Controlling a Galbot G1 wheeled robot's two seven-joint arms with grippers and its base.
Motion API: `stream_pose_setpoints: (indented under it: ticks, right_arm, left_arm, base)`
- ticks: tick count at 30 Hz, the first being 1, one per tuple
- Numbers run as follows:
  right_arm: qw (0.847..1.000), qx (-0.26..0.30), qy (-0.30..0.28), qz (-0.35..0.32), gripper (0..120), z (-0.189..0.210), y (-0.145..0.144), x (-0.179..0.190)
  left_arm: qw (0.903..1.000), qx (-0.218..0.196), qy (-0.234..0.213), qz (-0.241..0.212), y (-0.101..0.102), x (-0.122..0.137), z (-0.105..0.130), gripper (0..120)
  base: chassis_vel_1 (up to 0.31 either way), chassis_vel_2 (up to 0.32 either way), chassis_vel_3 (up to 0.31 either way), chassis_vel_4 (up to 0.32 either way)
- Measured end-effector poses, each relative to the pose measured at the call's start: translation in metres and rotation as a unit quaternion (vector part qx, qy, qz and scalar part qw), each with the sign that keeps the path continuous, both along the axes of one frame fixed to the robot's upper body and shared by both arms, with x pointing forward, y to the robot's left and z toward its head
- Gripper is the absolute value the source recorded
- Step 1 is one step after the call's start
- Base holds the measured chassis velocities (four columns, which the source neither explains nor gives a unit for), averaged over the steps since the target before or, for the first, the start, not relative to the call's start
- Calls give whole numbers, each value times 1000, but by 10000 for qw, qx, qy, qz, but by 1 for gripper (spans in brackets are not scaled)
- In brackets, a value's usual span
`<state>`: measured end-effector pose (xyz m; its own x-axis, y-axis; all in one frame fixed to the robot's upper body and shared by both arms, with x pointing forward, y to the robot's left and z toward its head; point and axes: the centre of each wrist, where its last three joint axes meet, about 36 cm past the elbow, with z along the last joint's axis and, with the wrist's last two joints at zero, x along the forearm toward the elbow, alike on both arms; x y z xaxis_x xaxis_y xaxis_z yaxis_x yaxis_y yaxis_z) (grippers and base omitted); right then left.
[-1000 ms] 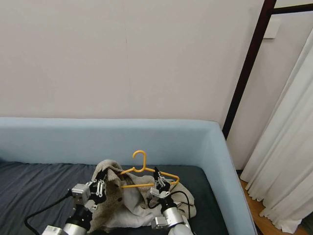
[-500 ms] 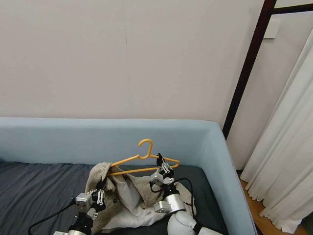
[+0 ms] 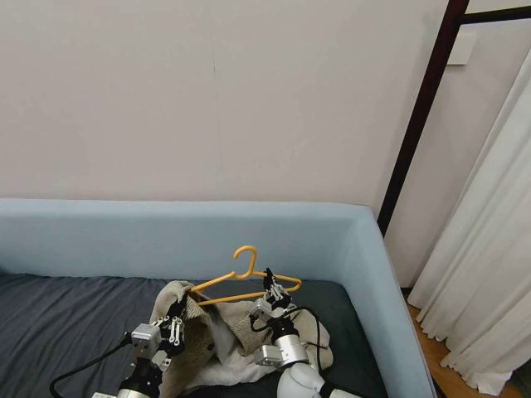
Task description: Pick up the clothes from the sofa and hang them on the clothes hanger.
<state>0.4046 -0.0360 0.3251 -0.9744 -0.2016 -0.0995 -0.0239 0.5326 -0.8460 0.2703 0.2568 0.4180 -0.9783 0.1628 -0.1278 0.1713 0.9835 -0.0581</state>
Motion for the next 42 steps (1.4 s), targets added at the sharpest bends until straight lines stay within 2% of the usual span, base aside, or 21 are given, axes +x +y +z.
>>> stream_pose_setpoints:
  ticks: [7,12,17,24,27,34,42]
  right_arm:
    - [9983,107,521,-245,5,12,7,-8]
    - [9952,448,823,-279,5,23,13,-13]
    - [9866,1034,1244,-238,5,44,26,-21]
    - [9789,1298,1549,-290,5,56,34,-22]
    - [9654,1601,2006,-459,5,65,38,-20]
    - [9642,1597,2015,-648,5,61,33,-9]
    - [9689,1431,1817,-875,5,53,16,5]
  left_arm:
    - [9999,-78,69,4,-9,0,-9,0]
    - [9999,-34,163,-20,-19,1,-24,0]
    - [9996,34,251,91,-28,3,-41,0]
    - [9994,97,292,131,-31,1,-47,0]
    - [9992,175,309,172,-29,-1,-49,0]
    - [9988,148,288,379,-30,-4,-46,0]
    - [9975,296,140,632,-18,-1,-36,0]
  base:
    - [0,0,0,0]
    - [0,0,0,0]
    - [0,0,0,0]
    - [0,0,0,0]
    - [0,0,0,0]
    - [0,0,0,0]
    - [0,0,0,0]
